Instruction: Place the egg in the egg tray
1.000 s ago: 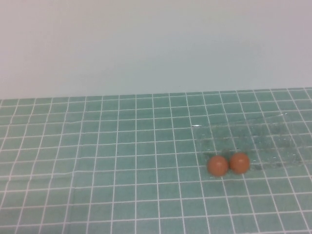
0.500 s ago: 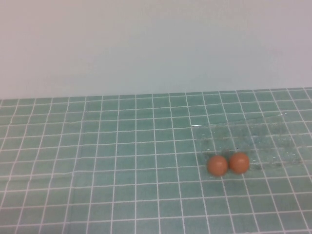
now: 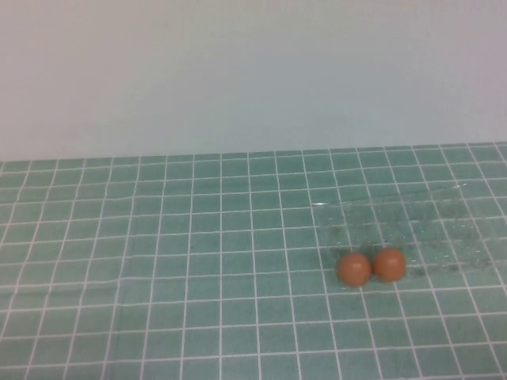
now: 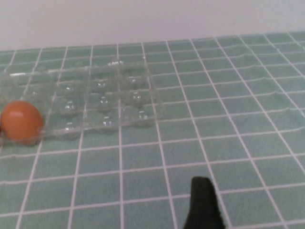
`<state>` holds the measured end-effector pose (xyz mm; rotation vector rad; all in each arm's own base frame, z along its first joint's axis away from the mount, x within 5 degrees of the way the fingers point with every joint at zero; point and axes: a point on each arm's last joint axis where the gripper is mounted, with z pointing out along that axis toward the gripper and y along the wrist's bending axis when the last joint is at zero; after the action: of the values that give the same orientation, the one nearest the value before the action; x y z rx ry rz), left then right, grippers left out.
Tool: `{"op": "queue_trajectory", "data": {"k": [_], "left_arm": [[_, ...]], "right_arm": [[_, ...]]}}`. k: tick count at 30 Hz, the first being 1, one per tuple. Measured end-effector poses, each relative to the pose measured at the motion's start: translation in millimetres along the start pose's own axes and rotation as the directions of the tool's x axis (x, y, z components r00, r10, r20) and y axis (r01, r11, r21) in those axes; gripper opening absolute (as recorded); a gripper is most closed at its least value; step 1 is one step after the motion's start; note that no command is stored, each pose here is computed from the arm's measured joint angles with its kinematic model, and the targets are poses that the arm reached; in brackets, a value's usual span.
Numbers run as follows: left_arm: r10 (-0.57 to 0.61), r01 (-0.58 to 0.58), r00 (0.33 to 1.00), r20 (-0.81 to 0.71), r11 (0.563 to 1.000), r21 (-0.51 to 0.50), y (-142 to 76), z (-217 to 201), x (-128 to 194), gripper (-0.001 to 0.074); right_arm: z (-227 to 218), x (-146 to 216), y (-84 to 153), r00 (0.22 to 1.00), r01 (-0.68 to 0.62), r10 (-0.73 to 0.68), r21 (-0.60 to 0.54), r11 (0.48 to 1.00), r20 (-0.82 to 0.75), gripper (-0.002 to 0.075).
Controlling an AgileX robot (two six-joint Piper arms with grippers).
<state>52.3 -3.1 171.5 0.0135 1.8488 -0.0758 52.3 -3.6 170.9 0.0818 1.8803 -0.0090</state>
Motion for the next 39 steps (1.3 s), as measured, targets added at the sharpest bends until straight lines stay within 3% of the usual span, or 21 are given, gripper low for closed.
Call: {"op": "queue_trajectory", "data": {"k": [39], "left_arm": [[0.0, 0.0, 1.0, 0.0, 1.0, 0.0, 0.0, 0.0, 0.0, -0.0001]], "right_arm": [[-0.1, 3.7, -0.4, 0.999, 0.0, 0.0, 0.005, 1.0, -0.041, 0.0451]]}}
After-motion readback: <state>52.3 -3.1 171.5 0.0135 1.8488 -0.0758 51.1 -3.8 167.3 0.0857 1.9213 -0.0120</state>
